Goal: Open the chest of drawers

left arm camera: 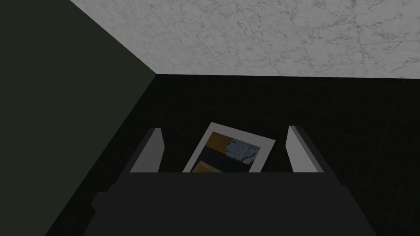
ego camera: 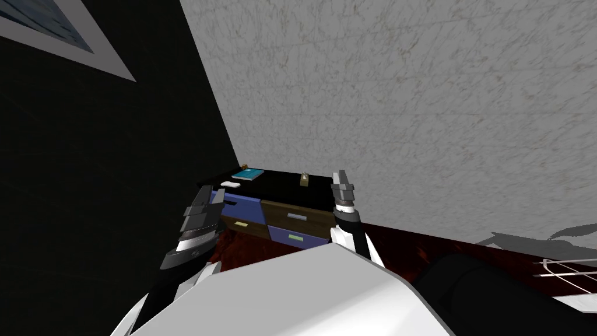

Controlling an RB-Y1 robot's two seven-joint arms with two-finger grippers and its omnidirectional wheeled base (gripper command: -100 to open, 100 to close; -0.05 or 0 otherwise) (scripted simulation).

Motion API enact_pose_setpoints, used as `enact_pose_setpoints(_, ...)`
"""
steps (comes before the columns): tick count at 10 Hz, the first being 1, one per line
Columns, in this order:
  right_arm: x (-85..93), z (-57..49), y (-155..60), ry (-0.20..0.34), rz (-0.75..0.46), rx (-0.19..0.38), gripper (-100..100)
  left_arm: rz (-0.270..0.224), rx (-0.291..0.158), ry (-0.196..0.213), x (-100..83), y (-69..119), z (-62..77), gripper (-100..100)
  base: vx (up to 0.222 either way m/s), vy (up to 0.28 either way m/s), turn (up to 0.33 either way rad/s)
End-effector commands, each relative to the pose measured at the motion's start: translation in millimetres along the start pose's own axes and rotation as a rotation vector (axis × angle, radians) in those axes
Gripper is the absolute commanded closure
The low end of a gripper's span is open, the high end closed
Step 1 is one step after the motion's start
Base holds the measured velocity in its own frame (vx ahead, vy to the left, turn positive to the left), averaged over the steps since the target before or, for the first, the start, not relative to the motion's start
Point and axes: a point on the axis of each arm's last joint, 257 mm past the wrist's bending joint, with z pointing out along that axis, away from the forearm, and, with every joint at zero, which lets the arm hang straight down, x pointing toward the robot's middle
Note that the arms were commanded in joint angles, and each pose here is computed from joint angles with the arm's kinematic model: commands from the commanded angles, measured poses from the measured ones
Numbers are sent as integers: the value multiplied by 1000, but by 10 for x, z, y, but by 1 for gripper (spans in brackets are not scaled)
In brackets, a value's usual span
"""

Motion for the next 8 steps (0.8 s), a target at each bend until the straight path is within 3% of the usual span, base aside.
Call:
enact_pose_setpoints(1,0,0,0,0,0,0,0,0,0,0,0,0,0,0,0,0,0)
enact_pose_setpoints(3,0,0,0,0,0,0,0,0,0,0,0,0,0,0,0,0,0)
enact_pose_setpoints(4,0,0,0,0,0,0,0,9,-12,41,77,77,-16,-100,1,-16,-37)
enact_pose_setpoints(7,0,-1,-2,0,0,1,0,21,-63,103,232,333,-85,-100,-9,-45,-50)
enact_pose_setpoints(8,0,-1,-2,0,0,1,0,25,-98,128,314,498,-136,-100,-14,-68,-78)
